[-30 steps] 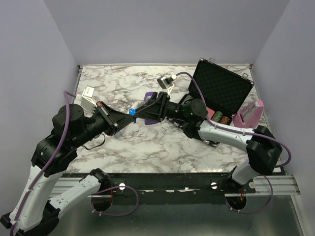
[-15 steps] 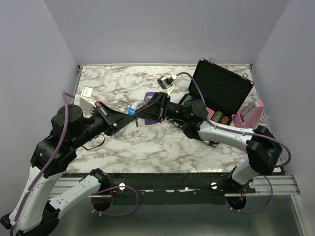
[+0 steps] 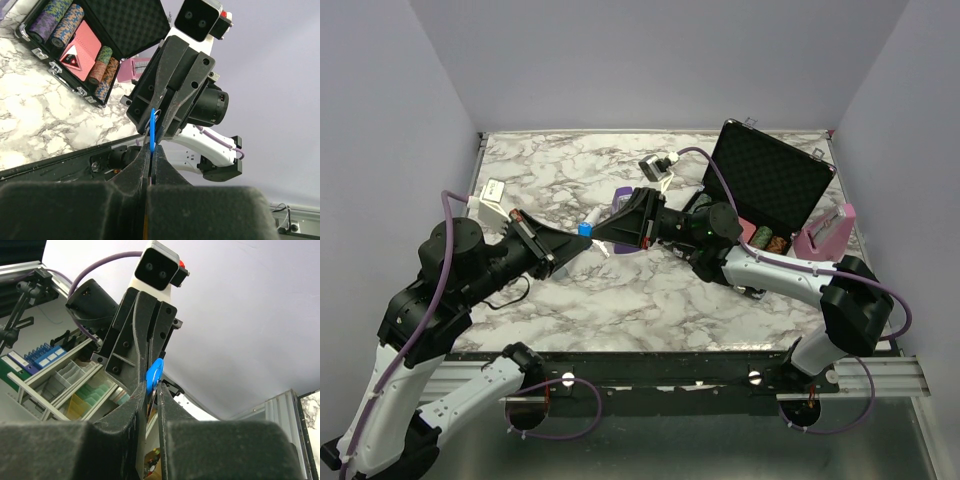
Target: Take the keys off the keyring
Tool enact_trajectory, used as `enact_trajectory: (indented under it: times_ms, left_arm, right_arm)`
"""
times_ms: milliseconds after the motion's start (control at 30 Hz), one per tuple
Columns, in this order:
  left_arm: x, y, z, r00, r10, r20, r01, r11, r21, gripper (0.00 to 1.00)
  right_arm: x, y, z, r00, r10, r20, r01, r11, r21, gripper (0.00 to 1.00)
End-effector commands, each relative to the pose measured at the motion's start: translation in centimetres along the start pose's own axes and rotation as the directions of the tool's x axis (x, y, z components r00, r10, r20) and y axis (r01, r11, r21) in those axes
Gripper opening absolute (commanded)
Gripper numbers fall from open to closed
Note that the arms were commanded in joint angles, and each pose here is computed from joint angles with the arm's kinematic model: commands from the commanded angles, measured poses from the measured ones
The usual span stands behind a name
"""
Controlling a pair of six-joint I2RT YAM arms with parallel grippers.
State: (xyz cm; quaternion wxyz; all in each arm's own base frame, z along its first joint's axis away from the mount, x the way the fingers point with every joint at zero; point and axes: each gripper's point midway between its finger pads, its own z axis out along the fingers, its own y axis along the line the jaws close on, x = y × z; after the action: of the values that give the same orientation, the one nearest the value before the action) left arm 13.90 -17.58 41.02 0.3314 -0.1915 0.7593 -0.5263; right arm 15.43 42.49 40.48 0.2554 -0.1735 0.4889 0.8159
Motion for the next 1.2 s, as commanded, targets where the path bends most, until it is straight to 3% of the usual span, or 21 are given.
enact_trajectory:
  times_ms: [0,1167]
  left_arm:
    - [-0.5,-0.4,-0.4,0.998,-0.048,0.027,0.048,0.999,0.015,0.0]
    - [-0.3,0.5,-1.0,0.998,-0.052,0.039,0.052,0.999,-0.006,0.0]
  right_arm:
    - [0.9,-0.8,-0.1,1.0,-0.001,-0.026,0.002,1.0,0.022,0.18]
    - [0.7,-0.5,0.3,0.999,-0.009,-0.048,0.01,0.999,0.037,0.2]
